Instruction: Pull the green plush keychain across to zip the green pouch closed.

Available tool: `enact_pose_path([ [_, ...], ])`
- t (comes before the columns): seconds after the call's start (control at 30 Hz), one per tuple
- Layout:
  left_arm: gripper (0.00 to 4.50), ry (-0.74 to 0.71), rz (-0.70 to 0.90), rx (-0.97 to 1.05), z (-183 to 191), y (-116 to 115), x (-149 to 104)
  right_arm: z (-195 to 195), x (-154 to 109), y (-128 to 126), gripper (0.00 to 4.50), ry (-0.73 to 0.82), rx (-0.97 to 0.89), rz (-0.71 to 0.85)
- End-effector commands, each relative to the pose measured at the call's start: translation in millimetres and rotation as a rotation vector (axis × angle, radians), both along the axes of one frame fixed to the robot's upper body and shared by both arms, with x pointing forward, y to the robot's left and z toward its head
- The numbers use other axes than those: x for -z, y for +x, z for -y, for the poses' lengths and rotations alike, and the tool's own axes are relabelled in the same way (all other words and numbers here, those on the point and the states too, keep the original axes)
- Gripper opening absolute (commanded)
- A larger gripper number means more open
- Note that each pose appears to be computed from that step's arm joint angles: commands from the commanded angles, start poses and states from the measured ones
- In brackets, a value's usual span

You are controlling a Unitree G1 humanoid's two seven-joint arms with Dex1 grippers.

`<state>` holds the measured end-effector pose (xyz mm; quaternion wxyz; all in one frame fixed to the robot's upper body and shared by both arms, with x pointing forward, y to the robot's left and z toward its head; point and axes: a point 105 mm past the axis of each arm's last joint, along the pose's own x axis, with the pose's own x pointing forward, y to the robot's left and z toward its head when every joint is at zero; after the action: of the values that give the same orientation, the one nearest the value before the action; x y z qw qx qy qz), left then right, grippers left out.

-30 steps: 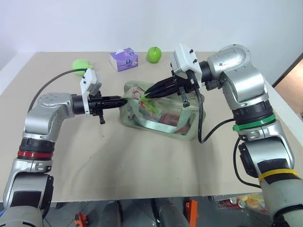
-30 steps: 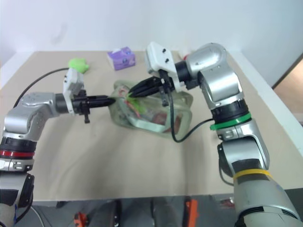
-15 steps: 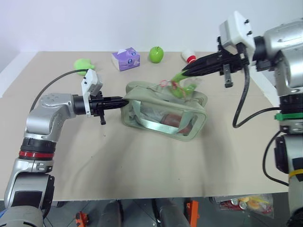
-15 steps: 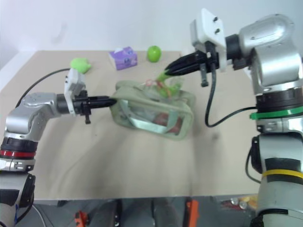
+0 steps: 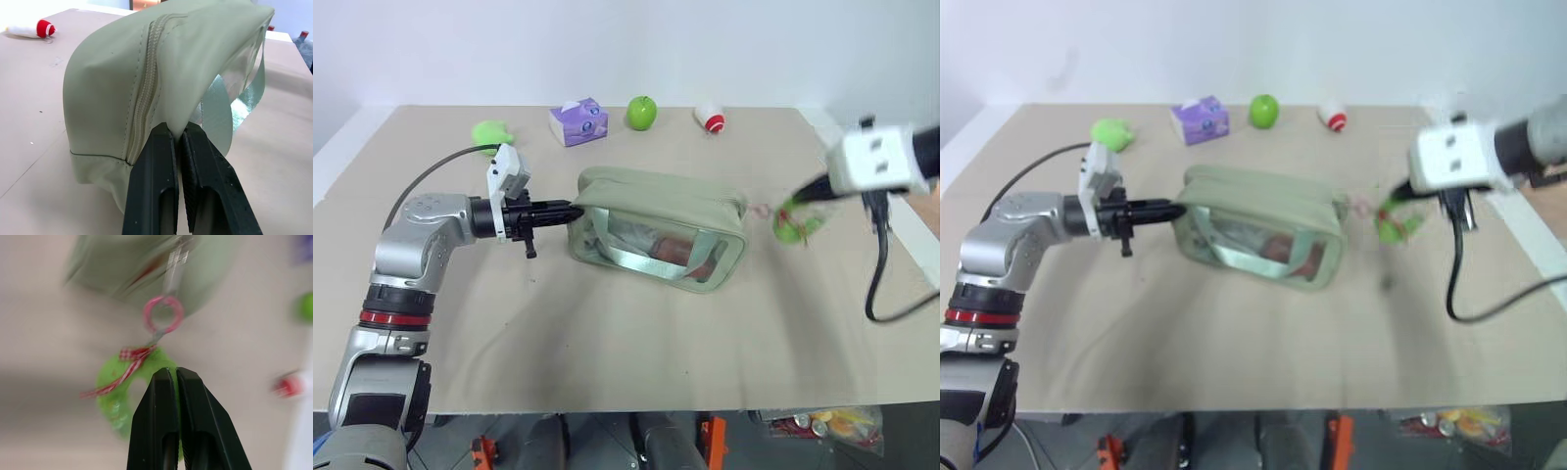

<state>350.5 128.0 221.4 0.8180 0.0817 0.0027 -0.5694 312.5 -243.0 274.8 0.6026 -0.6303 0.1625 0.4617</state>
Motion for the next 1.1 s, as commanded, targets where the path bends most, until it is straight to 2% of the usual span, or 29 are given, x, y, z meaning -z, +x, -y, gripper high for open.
enact_pose_path([
  [0.03, 0.0, 0.01, 0.01, 0.002, -1.0, -0.7, -1.7, 12.8, 14.7, -5.2, 0.02, -0.106, 0.022, 0.027],
  [0.2, 0.0, 0.01, 0.007, 0.002, -1.0, -0.6, -1.2, 0.3, 68.7, -7.3, 0.02, -0.111, -0.029, -0.006],
  [0.3, 0.0, 0.01, 0.007, 0.002, -1.1, -0.5, -1.7, -10.4, 83.6, -3.5, 0.02, -0.1, -0.056, 0.022],
  [0.4, 0.0, 0.008, 0.005, 0.003, -0.7, -0.8, -2.4, -22.6, 98.9, 12.2, 0.02, -0.118, -0.097, 0.115],
  [0.5, 0.0, 0.005, 0.003, 0.001, -0.7, -0.9, -2.6, -38.6, 110.5, 15.0, 0.02, -0.096, -0.149, 0.126],
  [0.7, 0.0, 0.004, -0.012, -0.008, -1.8, -3.2, -0.5, -57.3, 143.0, -11.6, 0.02, -0.093, -0.237, -0.076],
  [0.93, 0.0, 0.0, -0.012, -0.024, -3.7, -3.8, -1.8, -43.6, 122.0, 5.6, 0.02, -0.078, -0.149, -0.039],
  [1.0, 0.0, -0.003, -0.015, -0.043, -5.8, -2.5, -0.8, -38.9, 106.9, 7.8, 0.02, 0.014, -0.078, -0.061],
  [1.1, 0.0, -0.032, -0.032, -0.067, -10.0, -2.3, 0.7, -33.7, 76.9, 5.4, 0.02, 0.276, 0.037, -0.134],
])
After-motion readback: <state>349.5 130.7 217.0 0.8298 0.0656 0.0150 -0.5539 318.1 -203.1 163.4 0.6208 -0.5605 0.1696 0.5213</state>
